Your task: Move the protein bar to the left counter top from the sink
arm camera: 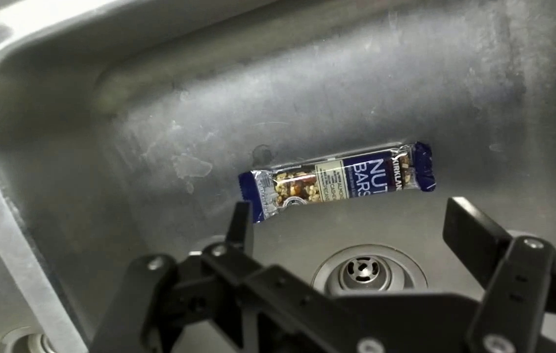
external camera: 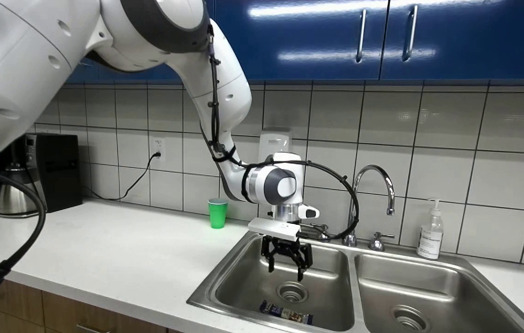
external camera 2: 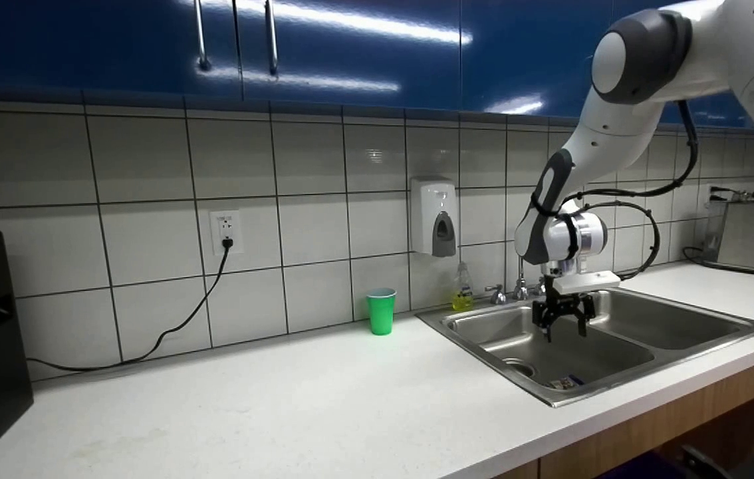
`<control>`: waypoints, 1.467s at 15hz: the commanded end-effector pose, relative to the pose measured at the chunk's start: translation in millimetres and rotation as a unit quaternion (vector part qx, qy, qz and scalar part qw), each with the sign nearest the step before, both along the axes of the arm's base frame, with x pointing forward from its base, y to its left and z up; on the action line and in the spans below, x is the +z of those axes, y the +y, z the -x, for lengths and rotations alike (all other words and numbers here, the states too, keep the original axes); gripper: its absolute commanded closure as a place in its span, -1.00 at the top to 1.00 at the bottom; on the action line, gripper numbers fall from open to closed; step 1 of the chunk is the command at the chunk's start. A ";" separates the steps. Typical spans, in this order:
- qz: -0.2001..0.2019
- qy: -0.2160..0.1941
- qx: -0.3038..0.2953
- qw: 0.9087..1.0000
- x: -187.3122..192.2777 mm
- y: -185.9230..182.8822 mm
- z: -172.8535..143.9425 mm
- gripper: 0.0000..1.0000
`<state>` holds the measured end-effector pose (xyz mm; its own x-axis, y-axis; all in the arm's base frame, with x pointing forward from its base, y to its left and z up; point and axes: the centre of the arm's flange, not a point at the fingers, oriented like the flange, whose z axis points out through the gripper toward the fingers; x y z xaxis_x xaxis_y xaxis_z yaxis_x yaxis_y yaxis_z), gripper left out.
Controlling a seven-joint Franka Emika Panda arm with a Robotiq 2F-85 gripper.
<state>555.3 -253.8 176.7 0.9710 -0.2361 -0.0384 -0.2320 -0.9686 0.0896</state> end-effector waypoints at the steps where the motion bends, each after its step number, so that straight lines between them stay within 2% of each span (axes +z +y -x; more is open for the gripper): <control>1: -0.003 0.001 0.010 1.000 -31.8 -16.3 -28.1 1.00; 8: 0.002 0.018 0.012 1.000 -79.3 -24.0 -36.2 1.00; 10: 0.005 0.025 0.005 1.000 -76.8 -15.9 -25.1 1.00; 22: 0.006 0.024 0.007 1.000 -80.7 -16.7 -29.0 1.00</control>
